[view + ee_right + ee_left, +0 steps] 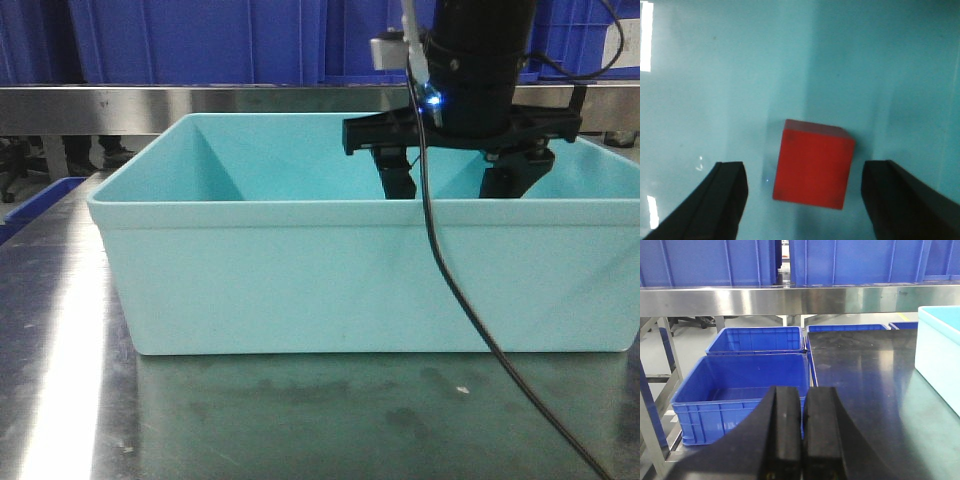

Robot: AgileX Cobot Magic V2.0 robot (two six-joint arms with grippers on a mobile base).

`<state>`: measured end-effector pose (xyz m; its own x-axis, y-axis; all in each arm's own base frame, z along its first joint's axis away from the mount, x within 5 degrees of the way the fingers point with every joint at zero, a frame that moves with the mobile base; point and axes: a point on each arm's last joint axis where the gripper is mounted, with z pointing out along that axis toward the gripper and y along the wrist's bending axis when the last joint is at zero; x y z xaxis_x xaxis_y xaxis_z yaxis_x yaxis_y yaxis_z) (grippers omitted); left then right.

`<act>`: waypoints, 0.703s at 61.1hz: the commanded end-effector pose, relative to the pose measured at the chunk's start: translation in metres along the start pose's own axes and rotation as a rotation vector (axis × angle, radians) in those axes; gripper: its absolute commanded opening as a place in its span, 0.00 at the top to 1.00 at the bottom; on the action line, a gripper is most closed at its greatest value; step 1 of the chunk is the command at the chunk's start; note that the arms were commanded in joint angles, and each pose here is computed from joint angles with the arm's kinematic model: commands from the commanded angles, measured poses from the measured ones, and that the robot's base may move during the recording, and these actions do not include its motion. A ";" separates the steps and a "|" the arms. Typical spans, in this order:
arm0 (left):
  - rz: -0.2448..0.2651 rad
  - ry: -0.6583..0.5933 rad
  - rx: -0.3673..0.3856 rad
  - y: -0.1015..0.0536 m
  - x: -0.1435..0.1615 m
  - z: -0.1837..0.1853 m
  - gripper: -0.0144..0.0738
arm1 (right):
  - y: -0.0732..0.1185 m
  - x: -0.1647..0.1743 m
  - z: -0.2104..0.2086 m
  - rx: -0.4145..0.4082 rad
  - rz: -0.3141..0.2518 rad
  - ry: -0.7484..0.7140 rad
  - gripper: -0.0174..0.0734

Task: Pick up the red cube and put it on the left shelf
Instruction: 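Lower the open right gripper into the teal bin over the red cube, then close the right gripper on the red cube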

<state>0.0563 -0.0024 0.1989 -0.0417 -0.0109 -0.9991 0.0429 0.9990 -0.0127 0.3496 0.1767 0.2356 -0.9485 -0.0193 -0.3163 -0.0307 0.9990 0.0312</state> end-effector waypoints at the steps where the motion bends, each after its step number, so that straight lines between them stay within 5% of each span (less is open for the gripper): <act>1: -0.006 -0.079 0.002 0.000 -0.001 0.000 0.72 | -0.005 -0.016 -0.023 -0.034 0.016 -0.119 0.16; 15: -0.006 -0.079 0.002 0.000 -0.001 0.000 0.72 | -0.006 -0.019 -0.010 -0.034 0.021 -0.121 0.18; 34: -0.006 -0.079 0.002 0.000 -0.001 0.000 0.72 | -0.006 -0.018 -0.003 -0.019 0.019 -0.091 0.55; 43: -0.006 -0.079 0.002 0.000 -0.001 0.000 0.72 | -0.007 -0.018 -0.012 -0.027 0.022 -0.109 0.60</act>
<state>0.0563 -0.0024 0.1989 -0.0417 -0.0109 -0.9991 0.0429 0.9990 -0.0127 0.3633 0.1753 0.2147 -0.9497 -0.0030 -0.3132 -0.0135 0.9994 0.0313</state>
